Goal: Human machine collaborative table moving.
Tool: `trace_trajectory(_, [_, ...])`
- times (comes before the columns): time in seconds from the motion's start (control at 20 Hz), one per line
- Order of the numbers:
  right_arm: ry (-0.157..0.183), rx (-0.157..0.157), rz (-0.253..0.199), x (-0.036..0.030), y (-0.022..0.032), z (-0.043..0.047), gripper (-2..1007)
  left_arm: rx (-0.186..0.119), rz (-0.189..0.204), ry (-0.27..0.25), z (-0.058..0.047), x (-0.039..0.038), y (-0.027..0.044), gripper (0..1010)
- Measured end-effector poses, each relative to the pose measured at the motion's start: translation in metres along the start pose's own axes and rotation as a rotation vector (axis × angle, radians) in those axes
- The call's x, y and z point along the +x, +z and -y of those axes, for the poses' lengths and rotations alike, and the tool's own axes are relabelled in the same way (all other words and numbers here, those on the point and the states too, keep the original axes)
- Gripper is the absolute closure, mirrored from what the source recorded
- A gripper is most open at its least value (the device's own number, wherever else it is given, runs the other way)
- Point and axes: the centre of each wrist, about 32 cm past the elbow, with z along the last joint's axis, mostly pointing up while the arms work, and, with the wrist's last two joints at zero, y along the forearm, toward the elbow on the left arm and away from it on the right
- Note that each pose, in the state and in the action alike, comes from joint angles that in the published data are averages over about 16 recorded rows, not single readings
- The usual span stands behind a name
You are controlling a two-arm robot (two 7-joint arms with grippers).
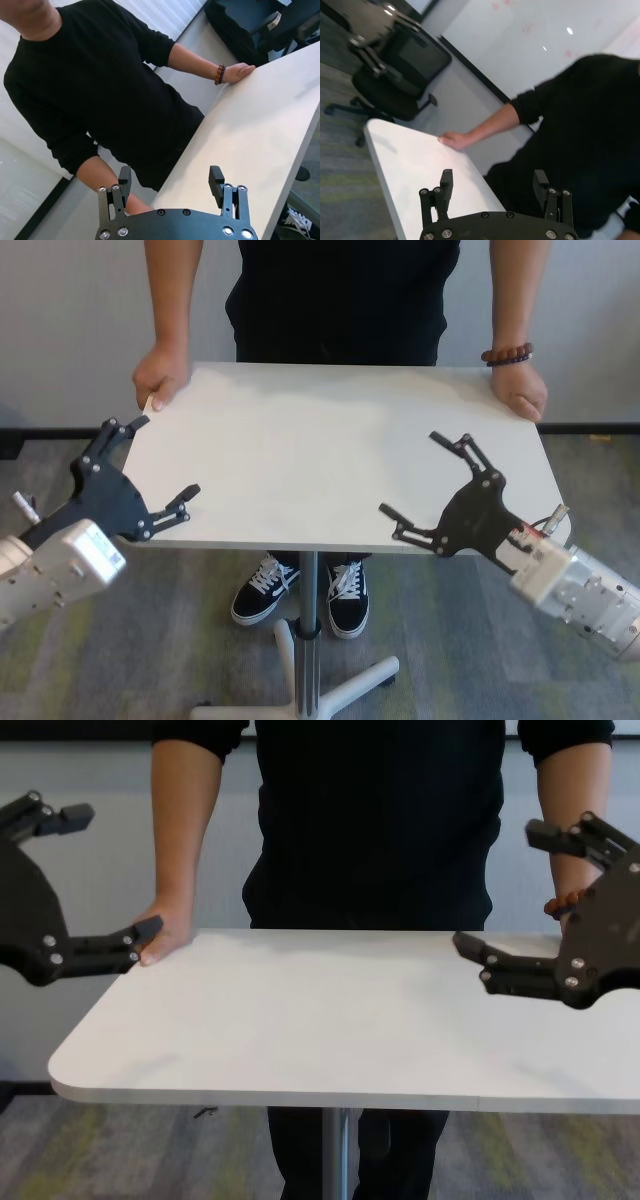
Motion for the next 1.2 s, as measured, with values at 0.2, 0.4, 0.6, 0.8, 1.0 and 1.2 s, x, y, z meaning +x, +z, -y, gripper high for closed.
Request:
trace_trajectory(0.2, [-0.018,-0.037,0.001,-0.0016,0.0035,-0.001,0,0.0,-0.014,0.005,-0.004,0.0009,0.0016,7])
trace_trajectory(0.4, [-0.034,-0.07,0.006,-0.0042,0.0073,-0.002,0,0.008,-0.031,0.008,-0.007,0.0007,0.0004,7])
trace_trajectory(0.6, [-0.041,-0.091,0.013,-0.0065,0.0105,-0.0029,0,0.015,-0.044,0.012,-0.008,0.0006,-0.0013,7])
trace_trajectory(0.8, [-0.041,-0.099,0.019,-0.0077,0.0123,-0.0038,0,0.02,-0.048,0.017,-0.008,0.0005,-0.0022,7])
trace_trajectory(1.0, [-0.04,-0.101,0.021,-0.008,0.0129,-0.0041,0,0.023,-0.048,0.018,-0.008,0.0003,-0.0029,7])
trace_trajectory(1.2, [-0.039,-0.099,0.02,-0.008,0.0125,-0.0041,0,0.023,-0.048,0.018,-0.007,0.0002,-0.0029,7])
